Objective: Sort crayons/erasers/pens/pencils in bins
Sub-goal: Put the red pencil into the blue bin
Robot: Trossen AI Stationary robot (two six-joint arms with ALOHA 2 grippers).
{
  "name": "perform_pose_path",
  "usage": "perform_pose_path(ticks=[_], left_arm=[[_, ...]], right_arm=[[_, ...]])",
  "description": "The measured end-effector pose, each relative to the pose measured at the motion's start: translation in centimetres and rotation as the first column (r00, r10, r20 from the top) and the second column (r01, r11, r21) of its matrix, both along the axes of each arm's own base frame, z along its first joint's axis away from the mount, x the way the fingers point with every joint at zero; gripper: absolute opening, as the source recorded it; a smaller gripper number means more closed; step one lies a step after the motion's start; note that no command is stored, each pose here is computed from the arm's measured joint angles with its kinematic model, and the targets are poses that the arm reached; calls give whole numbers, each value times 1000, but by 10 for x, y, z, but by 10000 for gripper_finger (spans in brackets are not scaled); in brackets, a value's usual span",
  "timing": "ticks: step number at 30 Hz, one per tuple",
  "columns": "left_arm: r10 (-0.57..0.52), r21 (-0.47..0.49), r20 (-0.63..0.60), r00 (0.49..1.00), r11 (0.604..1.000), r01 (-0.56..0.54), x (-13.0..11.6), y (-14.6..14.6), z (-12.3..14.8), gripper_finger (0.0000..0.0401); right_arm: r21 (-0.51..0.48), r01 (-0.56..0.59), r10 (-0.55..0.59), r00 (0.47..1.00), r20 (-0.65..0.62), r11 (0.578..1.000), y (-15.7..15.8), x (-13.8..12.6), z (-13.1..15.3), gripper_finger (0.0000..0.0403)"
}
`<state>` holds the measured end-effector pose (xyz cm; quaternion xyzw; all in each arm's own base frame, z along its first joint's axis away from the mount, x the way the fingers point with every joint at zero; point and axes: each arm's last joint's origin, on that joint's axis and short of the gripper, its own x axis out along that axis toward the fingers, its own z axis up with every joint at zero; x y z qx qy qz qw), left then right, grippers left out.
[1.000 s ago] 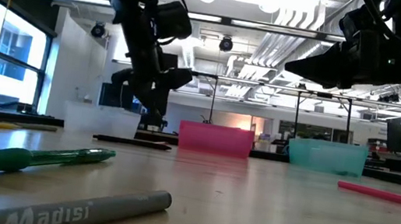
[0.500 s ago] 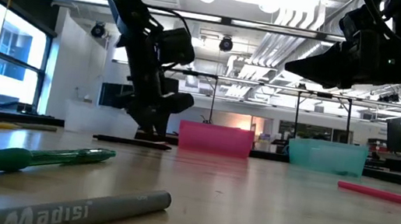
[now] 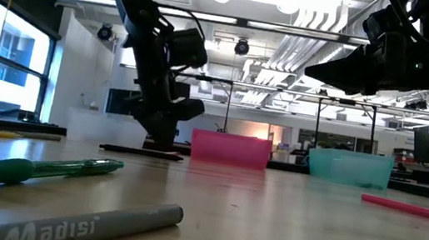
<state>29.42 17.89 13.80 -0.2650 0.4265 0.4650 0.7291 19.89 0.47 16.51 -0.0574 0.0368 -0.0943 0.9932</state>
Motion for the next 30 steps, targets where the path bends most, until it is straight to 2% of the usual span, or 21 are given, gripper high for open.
perform_pose_path(ticks=[8,13,16,19,21,24,30], left_arm=[[-70,89,0,998,994,69,-11,-4,40,97],[-321,89,-31,947,942,323,-11,-8,54,80],[-376,31,-48,925,925,378,-8,-4,53,52],[-384,10,-74,920,923,386,-5,5,49,15],[-376,6,-82,923,926,378,-2,11,45,4],[-335,-32,-96,937,942,333,-4,17,32,6],[-182,-81,-66,981,981,177,-4,25,14,9]], right_arm=[[-5,-2,2,1000,-1,1000,0,0,0,0],[-5,-2,2,1000,-1,1000,0,0,0,0],[-5,-2,2,1000,-1,1000,0,0,0,0],[-4,-2,2,1000,6,1000,0,0,1,0],[-4,-3,3,1000,6,1000,0,0,1,0],[-1,-10,10,1000,7,1000,0,0,1,0],[1,-18,18,1000,7,1000,1,0,1,0]])
